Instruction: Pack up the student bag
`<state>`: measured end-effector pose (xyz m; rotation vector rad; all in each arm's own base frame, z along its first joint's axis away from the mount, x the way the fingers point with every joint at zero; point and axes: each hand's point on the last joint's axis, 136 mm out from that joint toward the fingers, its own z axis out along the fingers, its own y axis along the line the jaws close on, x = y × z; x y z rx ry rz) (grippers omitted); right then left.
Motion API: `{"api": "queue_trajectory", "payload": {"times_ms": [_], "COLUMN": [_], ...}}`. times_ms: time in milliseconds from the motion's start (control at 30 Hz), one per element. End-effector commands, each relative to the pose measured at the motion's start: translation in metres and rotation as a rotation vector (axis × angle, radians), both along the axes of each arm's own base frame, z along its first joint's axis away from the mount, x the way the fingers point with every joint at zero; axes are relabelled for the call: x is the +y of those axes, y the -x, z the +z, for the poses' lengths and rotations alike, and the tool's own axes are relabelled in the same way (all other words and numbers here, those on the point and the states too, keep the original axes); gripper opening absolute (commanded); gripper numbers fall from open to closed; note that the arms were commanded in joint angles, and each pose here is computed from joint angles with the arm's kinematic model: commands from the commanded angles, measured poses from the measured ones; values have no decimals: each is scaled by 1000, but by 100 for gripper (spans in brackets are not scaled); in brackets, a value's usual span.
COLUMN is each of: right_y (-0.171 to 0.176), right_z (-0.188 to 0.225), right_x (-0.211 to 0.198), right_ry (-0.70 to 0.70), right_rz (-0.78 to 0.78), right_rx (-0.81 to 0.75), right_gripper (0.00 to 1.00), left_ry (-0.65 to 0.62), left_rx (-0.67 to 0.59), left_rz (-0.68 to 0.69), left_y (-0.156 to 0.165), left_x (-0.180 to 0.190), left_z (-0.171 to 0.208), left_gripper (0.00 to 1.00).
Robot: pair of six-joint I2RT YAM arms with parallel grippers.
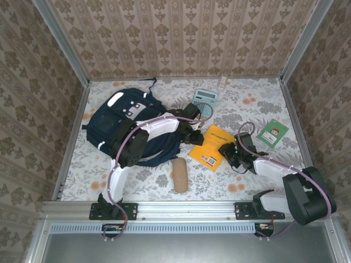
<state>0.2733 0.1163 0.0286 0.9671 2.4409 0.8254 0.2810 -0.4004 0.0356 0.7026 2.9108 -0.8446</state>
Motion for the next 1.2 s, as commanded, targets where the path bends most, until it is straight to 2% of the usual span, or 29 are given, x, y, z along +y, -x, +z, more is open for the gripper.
{"api": "queue_trajectory", "payload": {"times_ms": [0, 200, 433, 600, 667, 867, 1033, 1100, 1167], "right_y": [-37, -38, -40, -34, -31, -23, -25, -26, -27], "right_z": [92, 99, 93, 84, 80, 74, 73, 74, 66], "right_x": [58, 67, 64, 53, 48, 38, 46, 48, 50], "right_ry": [-284, -334, -317, -231, -204, -240, -288, -305, -318], "right_rz": [184, 226, 222, 248, 274, 341, 421, 434, 439], "right_rx": [-336, -350, -333, -282, -247, -181, -150, -140, -108], "right_gripper": [41, 44, 44, 45, 50, 51, 43, 35, 20], "left_ry": [174, 218, 186, 164, 156, 140, 111, 109, 110], "left_rx": [102, 136, 125, 120, 119, 122, 102, 100, 95], "left_rz": [-84, -83, -102, -107, -109, -122, -128, -127, -127], "left_y": [32, 28, 28, 29, 29, 32, 32, 32, 32], "left_x": [-30, -29, -25, -21, -19, -19, -17, -17, -17], "left_z": [24, 29, 27, 22, 20, 16, 10, 11, 13], "left_gripper": [28, 28, 28, 28, 28, 27, 28, 28, 28]}}
